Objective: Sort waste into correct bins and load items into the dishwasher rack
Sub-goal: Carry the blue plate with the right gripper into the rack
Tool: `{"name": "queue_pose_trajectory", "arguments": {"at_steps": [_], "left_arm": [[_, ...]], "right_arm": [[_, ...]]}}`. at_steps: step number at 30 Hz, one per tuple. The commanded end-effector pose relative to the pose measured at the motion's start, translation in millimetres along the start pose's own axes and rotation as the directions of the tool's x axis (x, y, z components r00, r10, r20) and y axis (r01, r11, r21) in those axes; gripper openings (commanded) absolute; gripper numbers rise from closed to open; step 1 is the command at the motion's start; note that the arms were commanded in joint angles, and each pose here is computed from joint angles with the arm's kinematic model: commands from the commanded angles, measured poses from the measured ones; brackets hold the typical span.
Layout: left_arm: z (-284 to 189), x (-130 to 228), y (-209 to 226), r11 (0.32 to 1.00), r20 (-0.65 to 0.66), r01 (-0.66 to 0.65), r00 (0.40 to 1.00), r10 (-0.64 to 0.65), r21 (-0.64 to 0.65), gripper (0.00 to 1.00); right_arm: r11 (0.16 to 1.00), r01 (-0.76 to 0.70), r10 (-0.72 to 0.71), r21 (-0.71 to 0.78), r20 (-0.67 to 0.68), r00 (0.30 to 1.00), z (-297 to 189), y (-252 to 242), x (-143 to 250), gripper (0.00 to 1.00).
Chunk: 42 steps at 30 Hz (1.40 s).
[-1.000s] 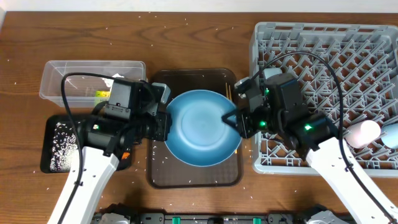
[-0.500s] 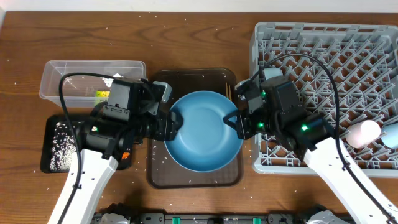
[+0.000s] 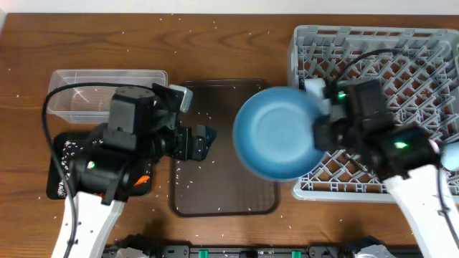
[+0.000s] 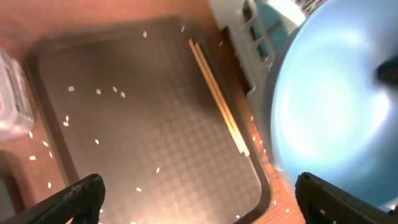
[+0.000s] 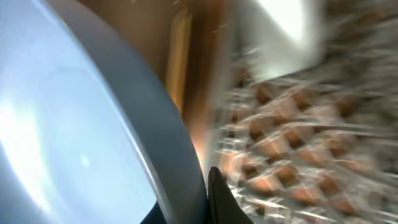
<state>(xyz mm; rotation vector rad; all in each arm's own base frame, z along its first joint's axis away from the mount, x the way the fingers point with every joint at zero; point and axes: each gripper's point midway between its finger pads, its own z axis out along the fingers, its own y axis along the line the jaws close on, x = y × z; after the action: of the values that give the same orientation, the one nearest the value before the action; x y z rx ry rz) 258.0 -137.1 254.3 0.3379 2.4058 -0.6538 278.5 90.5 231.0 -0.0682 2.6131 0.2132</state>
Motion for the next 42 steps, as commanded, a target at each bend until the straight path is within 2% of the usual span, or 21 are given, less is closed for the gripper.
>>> {"name": "queue_pose_trajectory", "arguments": {"at_steps": [1, 4, 7, 11, 15, 19, 22, 24, 30, 35, 42], "left_arm": [[-13.1, -9.1, -7.8, 1.0, 0.049, -0.022, 0.999, 0.021, 0.017, 0.98], [-15.8, -9.4, -9.0, 1.0, 0.057, -0.025, 0.998, 0.024, 0.018, 0.98], [-15.6, -9.4, -8.9, 1.0, 0.057, -0.025, 0.998, 0.024, 0.018, 0.98], [-15.6, -9.4, -8.9, 1.0, 0.057, -0.025, 0.998, 0.024, 0.018, 0.98], [-15.6, -7.5, -8.7, 1.0, 0.05, -0.021, 0.999, 0.02, 0.017, 0.98], [-15.4, -1.5, -7.8, 1.0, 0.025, -0.011, 1.0, 0.011, 0.014, 0.98], [-15.3, 0.0, -7.5, 1.0, 0.02, -0.009, 1.0, 0.009, 0.013, 0.98], [-15.3, -0.1, -7.6, 1.0, 0.02, -0.009, 1.0, 0.009, 0.013, 0.98], [-15.3, 1.2, -7.5, 1.0, 0.015, -0.007, 1.0, 0.006, 0.013, 0.98], [-15.2, 5.7, -6.8, 1.0, -0.003, 0.001, 1.0, -0.001, 0.011, 0.98], [-15.2, 6.3, -6.7, 1.0, -0.006, 0.002, 1.0, -0.002, 0.011, 0.98]], "right_arm": [[0.93, -0.096, 0.041, 0.354, 0.161, 0.986, -46.7, -72.6, -29.3, 0.01], [0.761, -0.191, 0.053, 0.62, 0.235, 0.971, -82.4, -132.2, -32.8, 0.01], [0.586, -0.233, 0.018, 0.776, 0.274, 0.961, -111.2, -170.1, -38.9, 0.01], [0.494, -0.17, -0.064, 0.853, 0.23, 0.971, -123.4, -188.7, -55.8, 0.01], [0.35, -0.231, -0.082, 0.908, 0.275, 0.958, -139.3, -214.3, -77.8, 0.01], [0.287, -0.182, -0.117, 0.94, 0.223, 0.968, -134.5, -238.4, -102.4, 0.01], [0.261, -0.076, -0.135, 0.962, 0.115, 0.984, -116.7, -257.8, -114.7, 0.01], [0.243, 0.007, -0.135, 0.97, 0.027, 0.99, -103.9, -268.0, -116.6, 0.01], [0.225, 0.143, -0.133, 0.964, -0.115, 0.984, -72.4, -283.6, -120.5, 0.01], [0.197, 0.148, -0.129, 0.969, -0.124, 0.984, -63.9, -293.7, -127.3, 0.01], [0.055, 0.148, -0.151, 0.987, -0.138, 0.979, -91.9, -310.3, -152.0, 0.01]]}}
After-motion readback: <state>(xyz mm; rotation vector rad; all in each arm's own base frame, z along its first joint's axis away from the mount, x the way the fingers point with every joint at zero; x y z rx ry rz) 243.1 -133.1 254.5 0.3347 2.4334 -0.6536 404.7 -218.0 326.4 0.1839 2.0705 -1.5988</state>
